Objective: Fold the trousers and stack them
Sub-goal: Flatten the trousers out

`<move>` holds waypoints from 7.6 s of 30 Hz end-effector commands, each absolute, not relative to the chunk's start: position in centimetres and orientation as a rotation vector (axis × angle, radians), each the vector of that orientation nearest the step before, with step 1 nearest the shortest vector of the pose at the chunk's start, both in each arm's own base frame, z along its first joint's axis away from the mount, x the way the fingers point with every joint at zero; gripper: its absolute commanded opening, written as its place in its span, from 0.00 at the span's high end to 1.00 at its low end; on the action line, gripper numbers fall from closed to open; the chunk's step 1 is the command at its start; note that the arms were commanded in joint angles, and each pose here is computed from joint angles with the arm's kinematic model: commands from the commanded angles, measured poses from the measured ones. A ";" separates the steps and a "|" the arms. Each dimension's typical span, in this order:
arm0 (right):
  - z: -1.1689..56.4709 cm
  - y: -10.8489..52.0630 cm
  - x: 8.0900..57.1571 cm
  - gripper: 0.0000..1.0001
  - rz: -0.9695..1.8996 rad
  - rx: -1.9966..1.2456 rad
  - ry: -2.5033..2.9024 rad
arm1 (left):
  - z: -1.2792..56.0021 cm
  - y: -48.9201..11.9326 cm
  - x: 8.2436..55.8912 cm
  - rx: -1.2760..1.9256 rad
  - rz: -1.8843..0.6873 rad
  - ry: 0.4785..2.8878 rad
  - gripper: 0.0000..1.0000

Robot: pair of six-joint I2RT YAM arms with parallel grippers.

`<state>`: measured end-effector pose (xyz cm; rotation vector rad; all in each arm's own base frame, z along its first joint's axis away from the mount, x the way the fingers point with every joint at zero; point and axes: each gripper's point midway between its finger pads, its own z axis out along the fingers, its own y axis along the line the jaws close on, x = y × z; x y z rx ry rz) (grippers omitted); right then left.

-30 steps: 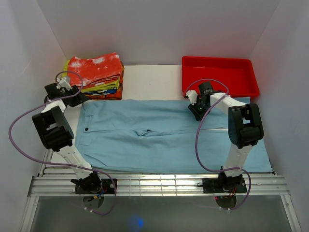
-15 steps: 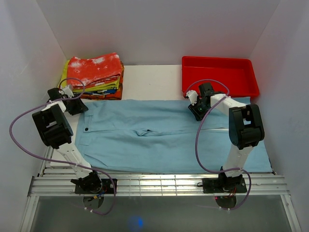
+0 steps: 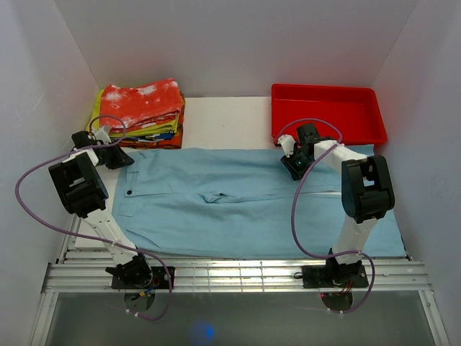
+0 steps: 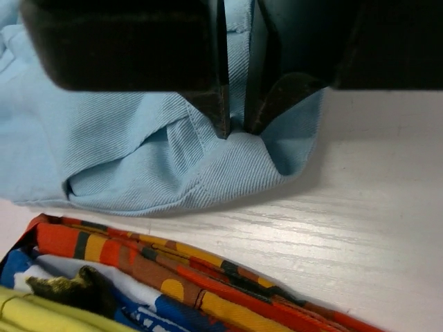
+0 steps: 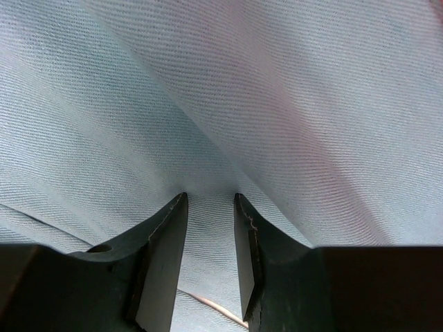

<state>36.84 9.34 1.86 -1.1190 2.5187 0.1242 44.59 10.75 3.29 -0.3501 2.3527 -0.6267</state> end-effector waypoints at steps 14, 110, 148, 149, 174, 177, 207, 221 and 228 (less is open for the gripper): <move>-2.9 6.8 33.4 0.62 0.040 -1.216 2.650 | 12.5 15.7 48.2 -0.315 -0.491 2.105 1.00; 9.1 -2.8 33.7 0.39 0.254 -1.274 2.416 | 12.9 12.5 45.1 0.620 -0.318 2.369 0.25; -0.5 -13.4 34.8 0.73 0.366 -1.572 2.389 | 3.1 10.6 44.0 0.953 -0.493 2.361 0.67; -0.3 -13.3 33.9 0.76 0.364 -1.583 2.396 | 3.1 10.6 43.8 0.954 -0.494 2.364 0.69; 10.5 -15.9 40.7 0.30 0.180 -1.456 2.218 | 3.2 10.9 44.0 0.981 -0.459 2.352 0.76; 9.1 -15.8 42.3 0.34 0.153 -1.421 2.174 | 3.2 10.8 44.0 0.979 -0.461 2.352 0.76; 1.0 -8.9 13.5 0.92 0.770 -1.734 2.552 | 4.1 10.6 43.5 0.986 -0.442 2.336 0.76; 8.4 -13.5 28.6 0.55 0.411 -1.406 2.410 | 3.4 10.5 43.1 0.983 -0.459 2.351 0.76; 8.1 -16.8 31.8 0.36 0.213 -1.475 2.391 | 3.2 10.6 43.2 0.993 -0.458 2.350 0.76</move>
